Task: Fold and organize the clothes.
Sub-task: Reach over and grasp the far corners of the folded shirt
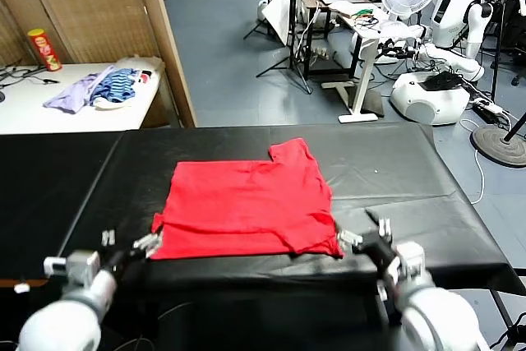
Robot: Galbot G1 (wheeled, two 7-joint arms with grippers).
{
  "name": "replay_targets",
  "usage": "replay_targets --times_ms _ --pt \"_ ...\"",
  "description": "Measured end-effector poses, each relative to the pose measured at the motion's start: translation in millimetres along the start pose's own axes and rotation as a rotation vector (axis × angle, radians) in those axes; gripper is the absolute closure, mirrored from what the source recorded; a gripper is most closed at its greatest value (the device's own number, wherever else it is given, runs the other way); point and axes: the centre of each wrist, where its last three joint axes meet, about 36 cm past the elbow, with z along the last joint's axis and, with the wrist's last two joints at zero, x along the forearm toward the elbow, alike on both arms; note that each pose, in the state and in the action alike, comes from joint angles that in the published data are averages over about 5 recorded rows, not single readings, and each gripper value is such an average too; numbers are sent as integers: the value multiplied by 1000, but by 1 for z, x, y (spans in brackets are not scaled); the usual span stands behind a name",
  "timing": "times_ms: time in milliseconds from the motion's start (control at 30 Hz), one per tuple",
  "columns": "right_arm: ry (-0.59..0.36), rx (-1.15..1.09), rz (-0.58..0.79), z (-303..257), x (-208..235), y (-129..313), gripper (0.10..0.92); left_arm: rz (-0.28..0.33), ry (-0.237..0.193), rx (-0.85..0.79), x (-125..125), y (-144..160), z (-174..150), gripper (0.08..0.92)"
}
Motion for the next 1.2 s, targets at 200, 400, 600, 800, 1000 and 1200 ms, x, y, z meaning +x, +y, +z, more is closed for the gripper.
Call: replay_targets --times_ms 200,400,600,800,1000,1200 --pt "27 -10 15 -7 -88 -1 224 25 41 100 -71 13 -23 201" --pt "116 -45 -7 -12 -155 7 224 45 94 101 -142 14 -38 201" --pt "178 -67 -38 -13 -197 14 224 58 163 93 -194 17 -39 201" --pt "235 -89 -50 -6 -221 23 224 54 192 106 -224 19 -39 201" --pt "262 -118 -50 -1 -231 24 243 51 184 136 -244 20 -42 201" --pt "271 -137 -57 1 -235 21 502 42 198 141 -254 21 -43 341"
